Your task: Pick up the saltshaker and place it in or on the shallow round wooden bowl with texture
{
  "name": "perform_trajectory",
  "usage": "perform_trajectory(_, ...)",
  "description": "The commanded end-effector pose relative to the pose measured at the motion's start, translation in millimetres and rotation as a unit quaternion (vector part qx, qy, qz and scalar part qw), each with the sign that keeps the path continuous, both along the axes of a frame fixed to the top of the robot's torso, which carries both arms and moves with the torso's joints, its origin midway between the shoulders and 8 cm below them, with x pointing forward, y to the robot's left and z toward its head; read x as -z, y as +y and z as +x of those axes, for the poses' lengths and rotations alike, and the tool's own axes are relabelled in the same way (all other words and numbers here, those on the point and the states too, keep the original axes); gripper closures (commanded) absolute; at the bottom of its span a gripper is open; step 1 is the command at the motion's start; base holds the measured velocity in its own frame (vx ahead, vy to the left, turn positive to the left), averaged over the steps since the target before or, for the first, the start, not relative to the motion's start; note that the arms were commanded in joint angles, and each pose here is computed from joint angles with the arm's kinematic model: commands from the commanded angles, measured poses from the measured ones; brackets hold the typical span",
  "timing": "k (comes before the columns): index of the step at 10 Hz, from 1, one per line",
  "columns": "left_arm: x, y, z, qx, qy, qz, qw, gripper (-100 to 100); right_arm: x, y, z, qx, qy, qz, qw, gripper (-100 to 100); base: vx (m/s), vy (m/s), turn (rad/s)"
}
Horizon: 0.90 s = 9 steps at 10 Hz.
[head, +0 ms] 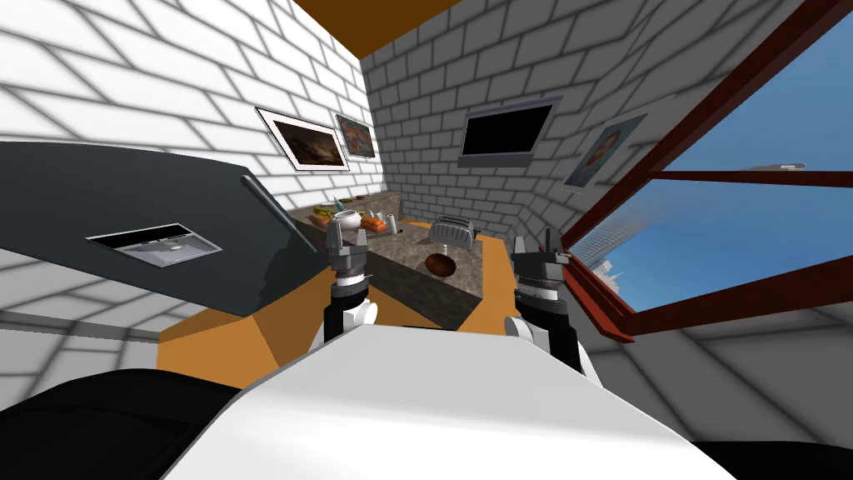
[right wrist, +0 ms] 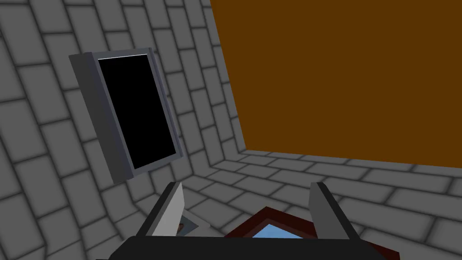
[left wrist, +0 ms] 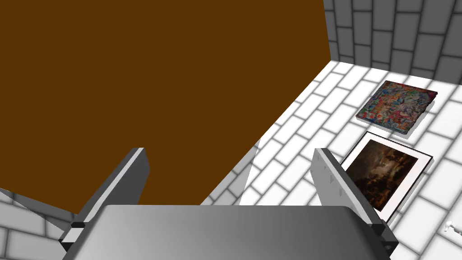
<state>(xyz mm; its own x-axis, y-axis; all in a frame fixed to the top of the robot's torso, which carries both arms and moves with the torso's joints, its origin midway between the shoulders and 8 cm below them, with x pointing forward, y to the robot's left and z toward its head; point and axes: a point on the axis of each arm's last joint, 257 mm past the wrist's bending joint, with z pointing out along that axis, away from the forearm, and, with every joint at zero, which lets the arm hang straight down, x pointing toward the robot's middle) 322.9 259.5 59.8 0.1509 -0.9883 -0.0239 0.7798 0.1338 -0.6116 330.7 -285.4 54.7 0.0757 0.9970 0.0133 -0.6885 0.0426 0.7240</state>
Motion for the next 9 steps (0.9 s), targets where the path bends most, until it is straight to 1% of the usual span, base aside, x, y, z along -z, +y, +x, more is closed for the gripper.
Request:
perform_trajectory(1, 0, 0.0, 0, 0.000, 0.000, 0.000, 1.0000, 0, 3, -3, 3, -0.010, 0.007, 0.000, 0.9999, -100, -0.012, 0.044, 0.027)
perform_trajectory(3, 0, 0.0, 0, 0.000, 0.000, 0.000, 1.0000, 0, 8, -8, 9, -0.022, 0.019, 0.005, 0.9996, -100, -0.024, 0.093, 0.038)
perform_trajectory(6, 0, -0.1, 0, 0.000, 0.000, 0.000, 1.0000, 0, 22, -22, 21, -0.044, 0.050, 0.017, 0.9976, -100, -0.012, 0.140, 0.047)
perform_trajectory(7, 0, -0.1, 0, 0.000, 0.000, 0.000, 1.0000, 0, 22, -23, 21, -0.046, 0.050, 0.023, 0.9974, -100, 0.011, 0.093, 0.020)
perform_trajectory(9, 0, 0.0, 0, 0.000, 0.000, 0.000, 1.0000, 0, 36, -36, 32, -0.060, 0.080, 0.034, 0.9944, -100, -0.002, 0.117, 0.068)
